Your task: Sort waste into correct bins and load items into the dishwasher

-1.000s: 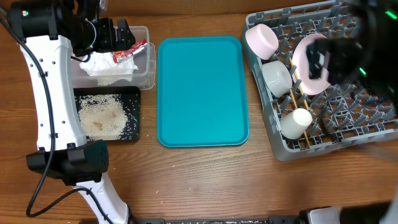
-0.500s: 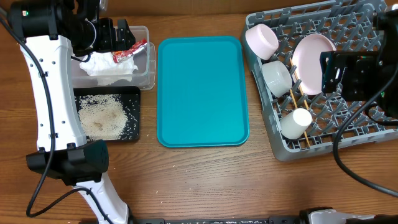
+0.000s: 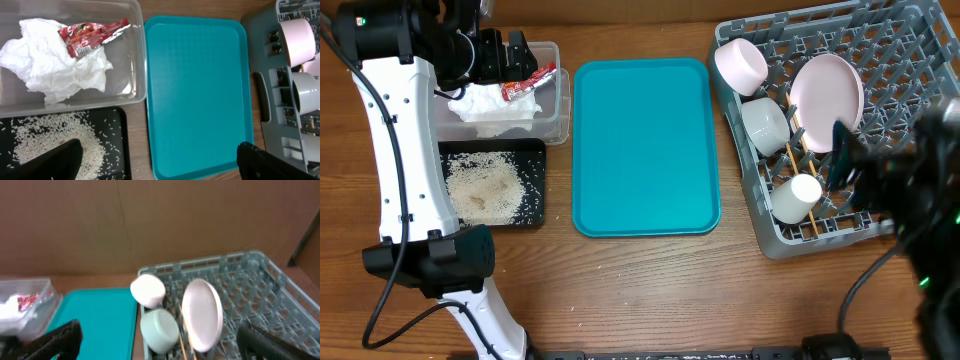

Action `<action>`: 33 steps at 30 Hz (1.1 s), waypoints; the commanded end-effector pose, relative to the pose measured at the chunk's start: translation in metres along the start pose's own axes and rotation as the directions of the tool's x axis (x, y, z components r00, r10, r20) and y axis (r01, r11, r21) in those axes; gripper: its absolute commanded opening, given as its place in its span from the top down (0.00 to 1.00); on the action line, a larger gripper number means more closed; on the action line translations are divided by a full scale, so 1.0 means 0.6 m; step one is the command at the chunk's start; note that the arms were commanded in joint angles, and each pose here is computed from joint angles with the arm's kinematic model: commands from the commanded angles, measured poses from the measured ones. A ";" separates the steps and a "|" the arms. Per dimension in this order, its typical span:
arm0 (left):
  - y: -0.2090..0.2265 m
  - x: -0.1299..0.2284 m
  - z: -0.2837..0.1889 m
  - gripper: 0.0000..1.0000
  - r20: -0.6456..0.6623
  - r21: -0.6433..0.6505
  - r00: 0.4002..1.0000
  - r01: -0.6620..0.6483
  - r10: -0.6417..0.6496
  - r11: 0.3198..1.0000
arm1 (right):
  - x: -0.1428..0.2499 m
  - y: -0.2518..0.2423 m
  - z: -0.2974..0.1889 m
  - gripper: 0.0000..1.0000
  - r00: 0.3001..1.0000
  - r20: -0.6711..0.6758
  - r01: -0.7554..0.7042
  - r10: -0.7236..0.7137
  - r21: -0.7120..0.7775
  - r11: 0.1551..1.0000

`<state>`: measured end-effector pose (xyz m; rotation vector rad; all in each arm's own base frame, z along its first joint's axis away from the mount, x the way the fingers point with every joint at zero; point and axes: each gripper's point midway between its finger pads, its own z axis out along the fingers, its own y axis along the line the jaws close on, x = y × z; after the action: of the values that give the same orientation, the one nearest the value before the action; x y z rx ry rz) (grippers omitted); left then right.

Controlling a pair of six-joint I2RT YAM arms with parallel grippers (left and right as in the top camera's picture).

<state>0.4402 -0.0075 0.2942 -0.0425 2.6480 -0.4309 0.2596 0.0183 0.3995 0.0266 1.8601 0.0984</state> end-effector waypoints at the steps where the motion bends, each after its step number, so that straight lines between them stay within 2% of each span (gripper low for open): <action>1: -0.005 -0.002 -0.002 0.00 0.007 -0.001 1.000 -0.003 0.003 1.000 | 0.092 -0.006 0.020 0.00 1.000 0.011 -0.006 0.006 -0.016 1.000; 7: -0.005 -0.002 -0.002 0.00 0.007 -0.001 1.000 -0.003 0.003 1.000 | 0.225 -0.003 0.052 0.00 0.986 0.164 -0.001 0.015 -0.086 0.996; 13: -0.005 -0.002 -0.002 0.00 0.007 -0.001 1.000 -0.003 0.003 1.000 | 0.319 0.008 0.075 0.00 0.967 0.252 0.005 0.037 -0.166 0.986; 17: -0.005 -0.002 -0.002 0.00 0.007 -0.001 1.000 -0.003 0.003 1.000 | 0.347 0.006 0.080 0.00 0.963 0.258 -0.025 0.070 -0.174 0.984; 22: -0.005 -0.002 -0.002 0.00 0.007 -0.001 1.000 -0.003 0.003 1.000 | 0.351 0.005 0.077 0.00 0.957 0.283 -0.020 0.070 -0.176 0.984; 26: -0.005 -0.002 -0.002 0.00 0.007 -0.001 1.000 -0.003 0.003 1.000 | 0.373 0.004 0.083 0.00 0.967 0.247 -0.025 0.068 -0.174 0.984; 33: -0.005 -0.002 -0.002 0.00 0.007 -0.001 1.000 -0.003 0.003 1.000 | 0.372 0.009 0.082 0.00 0.966 0.248 -0.021 0.068 -0.187 0.982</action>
<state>0.4402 -0.0075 0.2942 -0.0425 2.6480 -0.4309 0.2431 0.0388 0.1736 -0.0357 1.5959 0.2686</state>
